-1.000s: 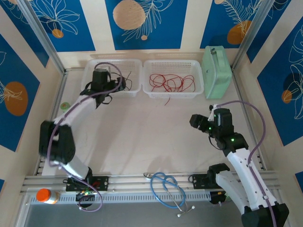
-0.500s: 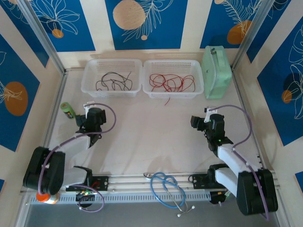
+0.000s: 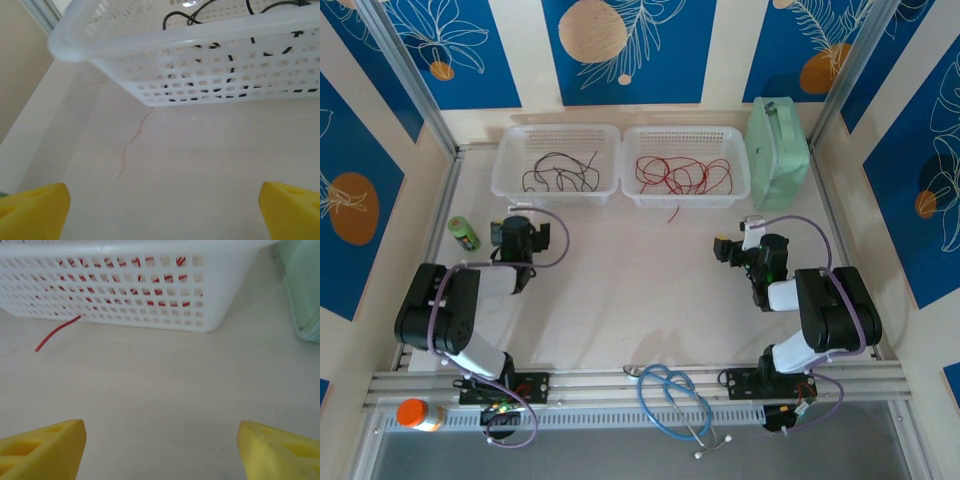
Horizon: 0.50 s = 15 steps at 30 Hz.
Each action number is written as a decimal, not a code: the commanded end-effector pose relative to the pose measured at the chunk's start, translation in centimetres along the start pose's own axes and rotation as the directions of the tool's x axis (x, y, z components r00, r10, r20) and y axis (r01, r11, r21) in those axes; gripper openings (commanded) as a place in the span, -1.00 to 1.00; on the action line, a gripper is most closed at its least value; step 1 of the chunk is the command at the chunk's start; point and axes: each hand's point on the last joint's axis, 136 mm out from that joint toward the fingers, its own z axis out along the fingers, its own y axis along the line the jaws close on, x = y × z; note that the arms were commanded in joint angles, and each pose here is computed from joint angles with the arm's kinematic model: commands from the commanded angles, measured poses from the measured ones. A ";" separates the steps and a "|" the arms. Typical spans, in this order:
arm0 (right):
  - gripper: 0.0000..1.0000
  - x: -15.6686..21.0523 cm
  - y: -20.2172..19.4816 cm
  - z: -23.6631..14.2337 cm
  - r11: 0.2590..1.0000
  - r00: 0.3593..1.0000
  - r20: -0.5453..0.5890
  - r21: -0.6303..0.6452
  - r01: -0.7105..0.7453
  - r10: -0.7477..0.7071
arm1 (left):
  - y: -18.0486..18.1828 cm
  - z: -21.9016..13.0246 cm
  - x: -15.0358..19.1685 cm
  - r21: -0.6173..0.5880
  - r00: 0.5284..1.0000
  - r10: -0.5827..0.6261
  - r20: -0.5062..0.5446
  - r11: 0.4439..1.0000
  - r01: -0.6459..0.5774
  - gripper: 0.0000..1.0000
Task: Untangle the cables
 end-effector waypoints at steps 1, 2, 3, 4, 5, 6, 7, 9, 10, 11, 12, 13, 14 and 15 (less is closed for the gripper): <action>0.70 -3.5 -0.3 0.7 0.997 0.998 0.061 -0.075 -0.028 0.033 | -0.5 -1.2 -1.0 0.083 0.989 -0.068 0.131 0.995 0.057 0.99; 0.72 -3.5 -0.7 0.6 0.997 0.998 0.043 -0.067 -0.044 0.046 | -1.0 -1.4 -0.7 0.105 0.987 -0.055 0.149 0.994 0.040 1.00; 0.74 -3.6 -0.6 0.7 0.998 0.998 0.057 -0.059 -0.036 0.039 | -1.3 -1.4 -1.0 0.109 0.981 -0.045 0.187 0.994 0.025 1.00; 0.86 -3.5 -0.6 0.8 0.998 0.998 0.051 -0.057 -0.035 0.038 | -1.3 -1.5 -0.5 0.106 0.986 -0.042 0.161 0.994 0.025 1.00; 0.98 -3.5 -0.6 0.8 0.998 0.998 0.045 -0.052 -0.033 0.035 | -1.4 -1.5 -0.5 0.113 0.988 -0.043 0.149 0.993 0.026 1.00; 0.98 -3.6 -0.6 0.8 0.998 0.998 0.055 -0.054 -0.031 0.034 | -1.4 -1.5 -0.7 0.111 0.985 -0.044 0.168 0.993 0.025 1.00; 0.98 -3.4 -0.6 0.8 0.998 0.998 0.046 -0.053 -0.032 0.035 | -1.4 -1.5 -0.7 0.112 0.984 -0.041 0.172 0.993 0.021 1.00; 0.98 -3.5 -0.6 0.8 0.998 0.998 0.051 -0.051 -0.031 0.033 | -1.3 -1.4 -0.6 0.110 0.986 -0.047 0.162 0.994 0.029 1.00; 0.98 -3.5 -0.6 0.8 0.998 0.998 0.046 -0.049 -0.032 0.034 | -1.1 -1.2 -0.6 0.108 0.987 -0.057 0.153 0.993 0.041 1.00; 0.98 -3.5 -0.6 0.8 0.998 0.998 0.051 -0.048 -0.029 0.031 | -0.8 -1.0 -0.4 0.109 0.988 -0.079 0.136 0.992 0.064 1.00; 0.98 -3.5 -0.6 0.8 0.998 0.998 0.048 -0.046 -0.030 0.032 | -0.5 -0.9 -0.4 0.116 0.986 -0.092 0.137 0.990 0.076 1.00; 0.98 -3.6 -0.6 0.8 0.999 0.998 0.049 -0.046 -0.028 0.030 | -0.5 -0.9 -0.4 0.116 0.986 -0.094 0.135 0.990 0.078 1.00; 0.98 -3.5 -0.6 0.8 0.999 0.998 0.048 -0.044 -0.028 0.030 | -0.5 -0.9 -0.4 0.117 0.986 -0.093 0.138 0.990 0.077 1.00; 0.98 -3.5 -0.6 0.9 0.999 0.998 0.047 -0.042 -0.027 0.029 | -0.5 -0.9 -0.4 0.117 0.986 -0.093 0.138 0.990 0.077 1.00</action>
